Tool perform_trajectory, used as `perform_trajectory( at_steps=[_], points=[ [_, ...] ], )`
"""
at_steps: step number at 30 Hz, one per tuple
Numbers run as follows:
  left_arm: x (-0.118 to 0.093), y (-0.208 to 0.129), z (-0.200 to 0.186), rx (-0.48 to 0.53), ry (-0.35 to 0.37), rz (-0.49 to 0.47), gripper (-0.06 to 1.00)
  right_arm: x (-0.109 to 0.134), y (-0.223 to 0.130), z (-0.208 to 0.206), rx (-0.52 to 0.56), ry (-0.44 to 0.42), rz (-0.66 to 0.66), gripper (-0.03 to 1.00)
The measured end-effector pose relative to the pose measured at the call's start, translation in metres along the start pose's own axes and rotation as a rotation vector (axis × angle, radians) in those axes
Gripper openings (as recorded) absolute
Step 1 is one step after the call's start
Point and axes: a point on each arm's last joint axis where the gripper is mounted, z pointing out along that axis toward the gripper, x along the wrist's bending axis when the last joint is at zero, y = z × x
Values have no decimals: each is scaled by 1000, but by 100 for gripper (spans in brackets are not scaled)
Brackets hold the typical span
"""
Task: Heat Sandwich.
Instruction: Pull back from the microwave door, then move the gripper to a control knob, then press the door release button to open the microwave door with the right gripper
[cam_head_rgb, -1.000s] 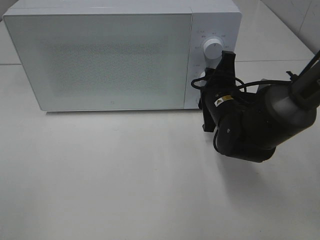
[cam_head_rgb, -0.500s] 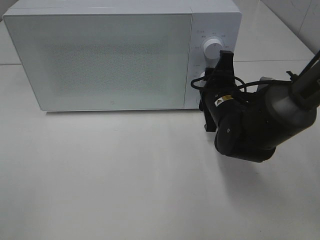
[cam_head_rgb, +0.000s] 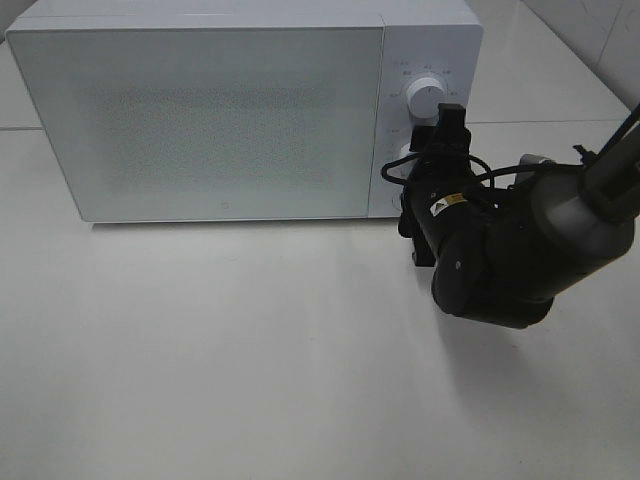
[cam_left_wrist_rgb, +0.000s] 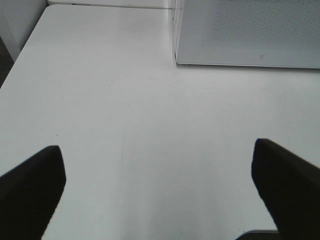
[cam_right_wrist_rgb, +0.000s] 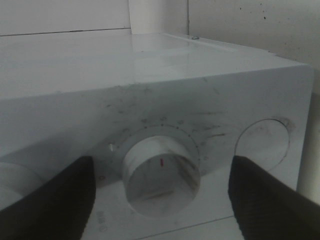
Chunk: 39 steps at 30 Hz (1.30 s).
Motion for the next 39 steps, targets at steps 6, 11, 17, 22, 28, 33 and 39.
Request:
perform_trajectory(
  at_steps=[6, 11, 17, 22, 28, 33, 39],
  points=[
    [0, 0, 0, 0, 0, 0, 95, 1, -2, -1, 33, 25, -25, 74],
    [0, 0, 0, 0, 0, 0, 95, 4, -3, -6, 90, 42, -64, 74],
    [0, 0, 0, 0, 0, 0, 95, 5, 4, -20, 124, 26, -98, 75],
    [0, 0, 0, 0, 0, 0, 95, 8, 12, -39, 160, 7, -127, 75],
    [0, 0, 0, 0, 0, 0, 95, 8, 22, -65, 227, -62, -216, 75],
    [0, 0, 0, 0, 0, 0, 95, 12, 22, -81, 325, -147, -384, 75],
    [0, 0, 0, 0, 0, 0, 95, 24, 21, -99, 453, -234, -675, 75]
  ],
)
